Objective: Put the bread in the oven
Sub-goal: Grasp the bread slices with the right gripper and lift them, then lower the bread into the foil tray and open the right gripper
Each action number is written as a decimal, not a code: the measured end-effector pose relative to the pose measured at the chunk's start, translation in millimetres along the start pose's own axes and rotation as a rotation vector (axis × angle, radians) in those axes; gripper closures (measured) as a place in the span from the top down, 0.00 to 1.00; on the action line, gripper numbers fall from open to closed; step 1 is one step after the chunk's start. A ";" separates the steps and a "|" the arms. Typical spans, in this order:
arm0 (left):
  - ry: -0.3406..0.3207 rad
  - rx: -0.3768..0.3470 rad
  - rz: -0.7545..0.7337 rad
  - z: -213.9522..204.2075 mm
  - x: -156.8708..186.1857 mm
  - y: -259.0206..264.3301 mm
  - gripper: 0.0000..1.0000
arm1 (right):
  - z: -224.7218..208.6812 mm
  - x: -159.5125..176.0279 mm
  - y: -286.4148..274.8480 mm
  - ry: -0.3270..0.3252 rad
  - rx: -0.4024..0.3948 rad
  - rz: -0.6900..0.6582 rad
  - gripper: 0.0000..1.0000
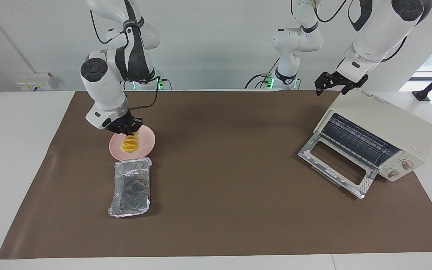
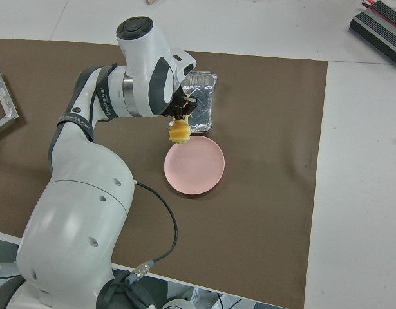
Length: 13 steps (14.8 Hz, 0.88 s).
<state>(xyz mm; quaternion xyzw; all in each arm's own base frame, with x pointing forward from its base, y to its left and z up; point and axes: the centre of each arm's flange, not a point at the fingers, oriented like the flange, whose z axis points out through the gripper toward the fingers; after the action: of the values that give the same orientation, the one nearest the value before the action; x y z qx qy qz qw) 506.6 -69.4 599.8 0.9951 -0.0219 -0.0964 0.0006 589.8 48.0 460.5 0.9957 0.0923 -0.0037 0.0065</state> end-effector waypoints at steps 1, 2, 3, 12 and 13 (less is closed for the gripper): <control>0.000 0.000 0.000 0.0 0.0 0.0 1.00 | 0.1 13.7 4.8 0.010 0.001 -0.009 0.10; 0.000 0.000 0.000 0.0 0.0 0.0 1.00 | 3.2 28.4 8.9 0.017 0.002 -0.012 0.10; 0.000 0.000 0.000 0.0 0.0 0.0 1.00 | 9.2 43.8 11.7 0.016 0.004 -0.014 0.10; 0.000 0.000 0.000 0.0 0.0 0.0 1.00 | 101.9 130.9 13.4 -0.004 0.021 -0.029 0.10; 0.000 0.000 0.000 0.0 0.0 0.0 1.00 | 108.5 130.2 11.3 0.000 0.021 -0.032 0.10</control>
<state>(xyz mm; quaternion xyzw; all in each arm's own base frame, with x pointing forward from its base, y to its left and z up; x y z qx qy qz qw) 506.6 -69.4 599.8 0.9951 -0.0219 -0.0964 0.0006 719.1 59.3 351.0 0.9941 0.1080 -0.0049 -0.0039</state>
